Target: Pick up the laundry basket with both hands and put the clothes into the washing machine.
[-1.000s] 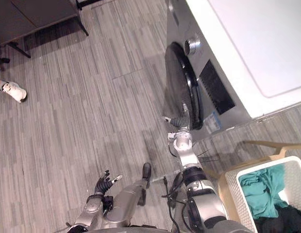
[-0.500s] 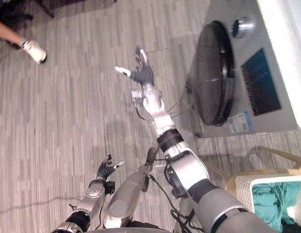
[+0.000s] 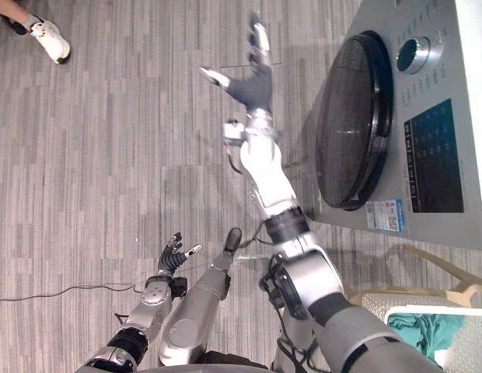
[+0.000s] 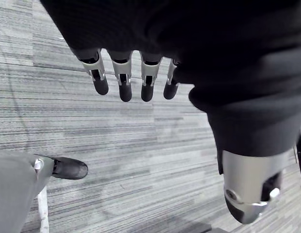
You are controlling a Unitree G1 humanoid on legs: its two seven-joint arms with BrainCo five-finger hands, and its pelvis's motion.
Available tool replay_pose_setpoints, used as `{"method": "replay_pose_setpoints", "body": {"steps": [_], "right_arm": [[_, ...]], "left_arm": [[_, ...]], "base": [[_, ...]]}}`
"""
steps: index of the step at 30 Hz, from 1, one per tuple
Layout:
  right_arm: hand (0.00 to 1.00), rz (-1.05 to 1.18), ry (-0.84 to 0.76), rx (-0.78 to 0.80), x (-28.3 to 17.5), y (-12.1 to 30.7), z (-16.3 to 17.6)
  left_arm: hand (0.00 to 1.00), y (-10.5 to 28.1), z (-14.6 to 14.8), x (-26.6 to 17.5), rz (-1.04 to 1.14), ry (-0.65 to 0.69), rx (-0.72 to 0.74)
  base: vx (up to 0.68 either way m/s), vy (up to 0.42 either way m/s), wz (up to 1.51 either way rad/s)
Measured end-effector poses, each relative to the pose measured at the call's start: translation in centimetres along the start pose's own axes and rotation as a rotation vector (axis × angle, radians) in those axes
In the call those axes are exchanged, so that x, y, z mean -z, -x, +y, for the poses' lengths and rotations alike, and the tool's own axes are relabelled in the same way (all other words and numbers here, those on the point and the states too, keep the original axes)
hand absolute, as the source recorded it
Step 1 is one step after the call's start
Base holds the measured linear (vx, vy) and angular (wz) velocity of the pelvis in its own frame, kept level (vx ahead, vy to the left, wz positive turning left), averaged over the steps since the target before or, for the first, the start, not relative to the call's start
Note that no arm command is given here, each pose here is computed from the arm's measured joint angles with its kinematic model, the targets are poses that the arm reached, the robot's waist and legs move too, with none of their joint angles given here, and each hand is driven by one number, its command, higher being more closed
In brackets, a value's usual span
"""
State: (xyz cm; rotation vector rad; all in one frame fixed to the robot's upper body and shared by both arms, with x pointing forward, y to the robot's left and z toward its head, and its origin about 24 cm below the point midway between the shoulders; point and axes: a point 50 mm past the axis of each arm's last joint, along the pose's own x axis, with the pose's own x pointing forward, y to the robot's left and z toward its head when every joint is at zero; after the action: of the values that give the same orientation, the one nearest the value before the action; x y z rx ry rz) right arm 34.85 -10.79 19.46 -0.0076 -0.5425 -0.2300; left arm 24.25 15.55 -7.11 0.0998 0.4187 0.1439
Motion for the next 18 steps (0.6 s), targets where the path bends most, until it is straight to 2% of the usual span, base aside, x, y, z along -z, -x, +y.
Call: {"method": "replay_pose_setpoints", "body": {"steps": [3, 9, 18], "right_arm": [[0.0, 0.075, 0.084, 0.082, 2.7, 3.2, -3.7], [0.0, 0.162, 0.144, 0.123, 4.8, 7.2, -7.3], [0.0, 0.188, 0.222, 0.165, 5.7, 7.8, -8.7]], "left_arm": [[0.0, 0.3, 0.1, 0.6, 0.025, -0.009, -0.007], [0.0, 0.7, 0.8, 1.8, 0.067, -0.06, 0.006], [0.0, 1.4, 1.3, 3.6, 0.134, -0.086, 0.016]], "base": [[-0.07, 0.001, -0.3], [-0.03, -0.032, -0.15], [0.06, -0.021, 0.01]]}}
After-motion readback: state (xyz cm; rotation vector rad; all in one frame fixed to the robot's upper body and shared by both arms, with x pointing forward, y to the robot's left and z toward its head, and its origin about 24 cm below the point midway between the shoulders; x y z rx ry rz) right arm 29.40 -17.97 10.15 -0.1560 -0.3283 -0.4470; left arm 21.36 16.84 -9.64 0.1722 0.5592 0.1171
